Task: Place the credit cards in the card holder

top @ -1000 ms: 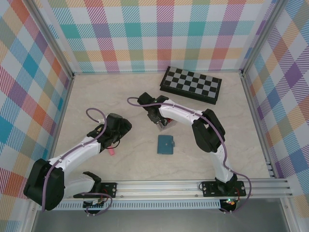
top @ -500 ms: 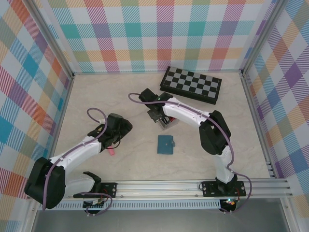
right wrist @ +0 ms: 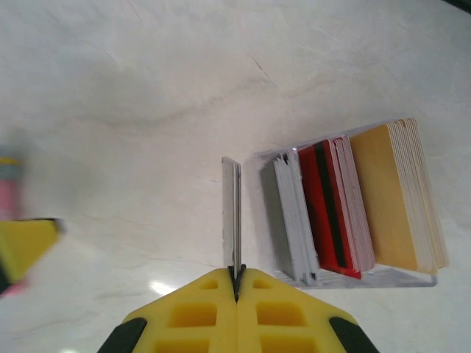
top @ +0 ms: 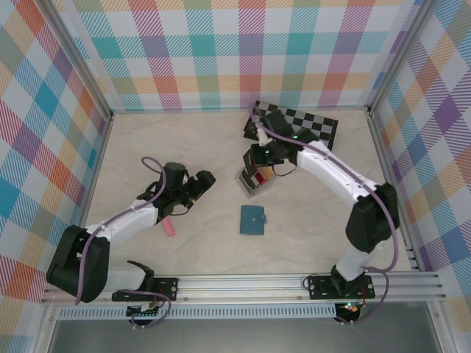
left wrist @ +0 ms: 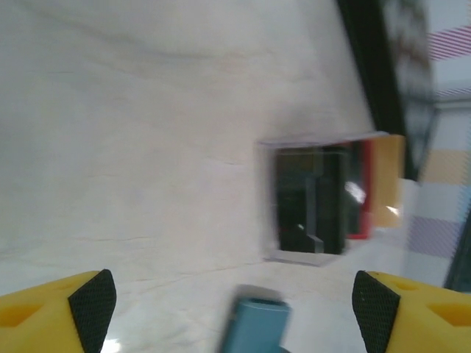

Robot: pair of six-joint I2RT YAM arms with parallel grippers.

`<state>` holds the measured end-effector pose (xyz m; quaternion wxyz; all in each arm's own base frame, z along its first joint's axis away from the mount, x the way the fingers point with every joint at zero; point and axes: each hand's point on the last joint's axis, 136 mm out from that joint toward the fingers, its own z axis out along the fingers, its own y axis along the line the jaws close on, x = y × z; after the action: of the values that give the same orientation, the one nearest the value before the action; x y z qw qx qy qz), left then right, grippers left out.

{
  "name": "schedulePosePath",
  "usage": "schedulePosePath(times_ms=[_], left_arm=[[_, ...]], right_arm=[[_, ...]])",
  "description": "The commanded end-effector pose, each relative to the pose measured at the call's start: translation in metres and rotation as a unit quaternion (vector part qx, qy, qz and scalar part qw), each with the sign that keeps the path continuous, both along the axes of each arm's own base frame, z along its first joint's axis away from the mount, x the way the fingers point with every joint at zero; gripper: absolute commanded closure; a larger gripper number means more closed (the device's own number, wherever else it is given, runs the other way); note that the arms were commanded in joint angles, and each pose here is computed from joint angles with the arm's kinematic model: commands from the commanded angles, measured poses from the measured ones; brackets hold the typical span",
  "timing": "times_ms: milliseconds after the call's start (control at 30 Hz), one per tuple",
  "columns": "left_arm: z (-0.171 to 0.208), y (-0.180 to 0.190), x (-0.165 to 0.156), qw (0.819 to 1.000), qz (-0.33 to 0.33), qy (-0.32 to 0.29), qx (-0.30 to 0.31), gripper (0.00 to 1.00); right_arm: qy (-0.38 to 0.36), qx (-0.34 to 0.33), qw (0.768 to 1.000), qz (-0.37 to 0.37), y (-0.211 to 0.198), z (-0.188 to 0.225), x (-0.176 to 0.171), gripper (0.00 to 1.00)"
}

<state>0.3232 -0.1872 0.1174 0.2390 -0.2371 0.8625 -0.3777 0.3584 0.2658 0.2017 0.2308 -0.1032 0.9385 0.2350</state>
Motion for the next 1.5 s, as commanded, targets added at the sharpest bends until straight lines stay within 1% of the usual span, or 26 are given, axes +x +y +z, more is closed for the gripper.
schedulePosePath(times_ms=[0,133,233,433,533,600,733,867,967,1133,1233,1333,1400,1467], left_arm=[[0.062,-0.043,0.017,0.986,-0.088,-0.074,-0.118,0.12],[0.087,-0.067,0.027,0.968,-0.123,-0.089,-0.198,0.10],[0.109,-0.077,0.032,0.956,-0.141,-0.112,-0.231,0.09],[0.135,-0.097,0.028,0.941,-0.186,-0.133,-0.251,0.09],[0.148,-0.105,0.025,0.932,-0.202,-0.144,-0.263,0.12],[0.157,-0.108,0.023,0.926,-0.208,-0.155,-0.273,0.17],[0.163,-0.110,0.024,0.923,-0.209,-0.161,-0.279,0.32],[0.168,-0.111,0.022,0.919,-0.215,-0.166,-0.286,0.46],[0.174,-0.111,0.019,0.915,-0.218,-0.171,-0.293,0.61],[0.178,-0.109,0.017,0.915,-0.216,-0.173,-0.293,0.87],[0.178,-0.108,0.017,0.916,-0.214,-0.172,-0.294,0.99],[0.178,-0.108,0.017,0.916,-0.212,-0.171,-0.293,1.00],[0.180,-0.108,0.016,0.916,-0.213,-0.172,-0.295,1.00],[0.181,-0.109,0.016,0.914,-0.214,-0.172,-0.297,1.00]], right_arm=[[0.038,0.164,0.986,0.010,0.012,0.035,-0.009,0.96],[0.046,0.237,0.970,0.007,0.004,0.056,-0.014,0.96],[0.054,0.265,0.963,0.010,0.002,0.063,-0.017,0.96],[0.065,0.307,0.949,0.031,0.009,0.074,-0.024,0.96],[0.077,0.325,0.941,0.046,0.014,0.076,-0.026,0.96],[0.082,0.330,0.939,0.050,0.016,0.075,-0.027,0.96],[0.089,0.350,0.930,0.065,0.020,0.076,-0.029,0.95],[0.100,0.350,0.929,0.068,0.021,0.071,-0.029,0.94],[0.103,0.349,0.929,0.066,0.021,0.068,-0.028,0.93],[0.106,0.346,0.930,0.060,0.019,0.065,-0.026,0.91],[0.109,0.348,0.929,0.063,0.020,0.066,-0.026,0.88],[0.114,0.354,0.925,0.074,0.023,0.068,-0.028,0.81],[0.121,0.358,0.922,0.081,0.025,0.067,-0.029,0.74],[0.125,0.365,0.918,0.094,0.027,0.069,-0.031,0.71]])
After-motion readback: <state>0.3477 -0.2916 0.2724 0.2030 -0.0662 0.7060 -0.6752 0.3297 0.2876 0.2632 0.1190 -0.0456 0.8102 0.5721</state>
